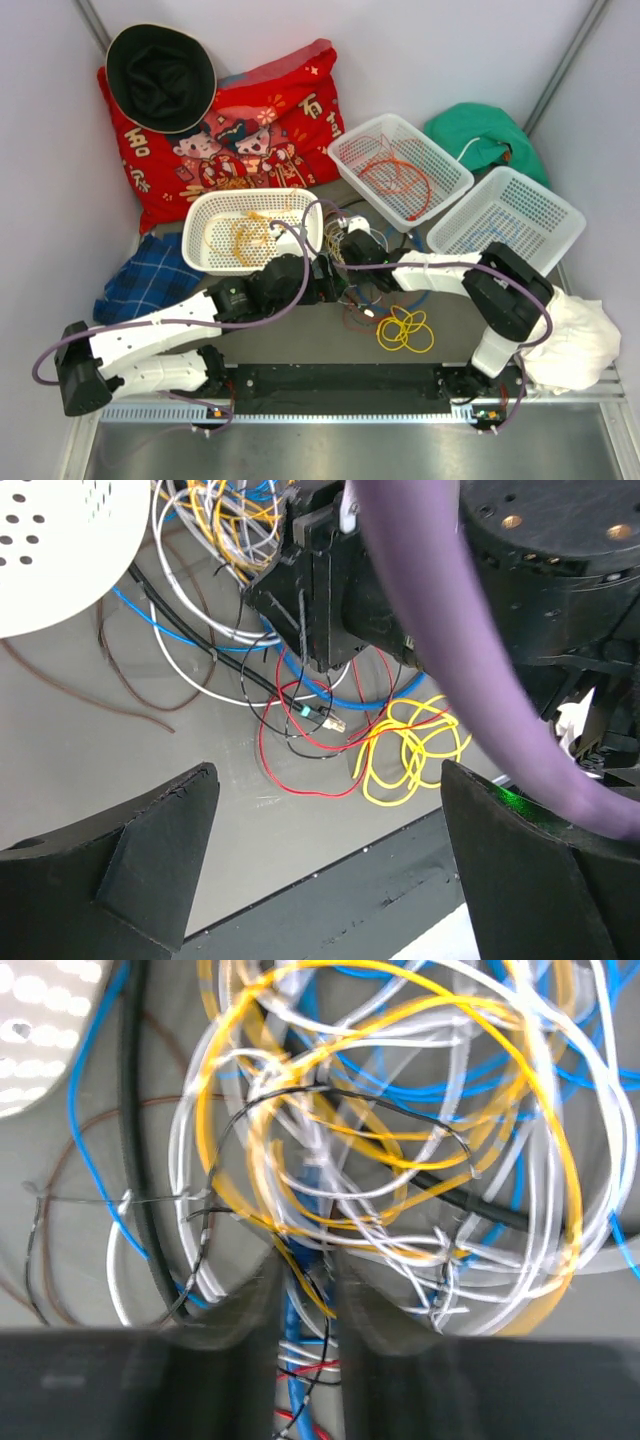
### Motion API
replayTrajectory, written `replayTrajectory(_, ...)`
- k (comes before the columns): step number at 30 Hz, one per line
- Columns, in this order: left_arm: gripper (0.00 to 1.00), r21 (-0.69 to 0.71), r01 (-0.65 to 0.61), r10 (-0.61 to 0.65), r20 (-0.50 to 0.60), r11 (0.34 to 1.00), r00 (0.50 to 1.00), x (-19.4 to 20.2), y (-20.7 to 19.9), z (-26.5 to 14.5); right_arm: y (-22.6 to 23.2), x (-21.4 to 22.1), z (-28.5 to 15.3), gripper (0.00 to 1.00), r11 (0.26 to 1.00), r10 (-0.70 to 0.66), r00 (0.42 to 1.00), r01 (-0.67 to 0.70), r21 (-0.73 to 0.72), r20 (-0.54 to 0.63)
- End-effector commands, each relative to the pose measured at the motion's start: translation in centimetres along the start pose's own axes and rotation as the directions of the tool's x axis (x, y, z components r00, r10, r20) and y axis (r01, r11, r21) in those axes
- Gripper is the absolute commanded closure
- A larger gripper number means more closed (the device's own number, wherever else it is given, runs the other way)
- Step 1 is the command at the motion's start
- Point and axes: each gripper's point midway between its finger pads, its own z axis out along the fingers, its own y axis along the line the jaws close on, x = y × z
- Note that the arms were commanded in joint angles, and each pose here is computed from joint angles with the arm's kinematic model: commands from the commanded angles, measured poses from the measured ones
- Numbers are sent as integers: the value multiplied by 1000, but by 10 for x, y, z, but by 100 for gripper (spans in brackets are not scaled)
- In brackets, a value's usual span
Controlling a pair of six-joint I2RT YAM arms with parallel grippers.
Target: Untangle the cables
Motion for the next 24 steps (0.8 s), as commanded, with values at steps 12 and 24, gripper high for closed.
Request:
replayTrajectory(12, 4, 72, 9, -15, 94, 997, 995, -23, -15, -11, -15, -33, -99, 100, 1000, 11, 997, -11, -6, 82)
replayTrajectory(24, 5, 134, 19, -32, 93, 991, 995, -17, -21, -6, -13, -78, -179, 100, 991, 101, 971, -79, -109, 216)
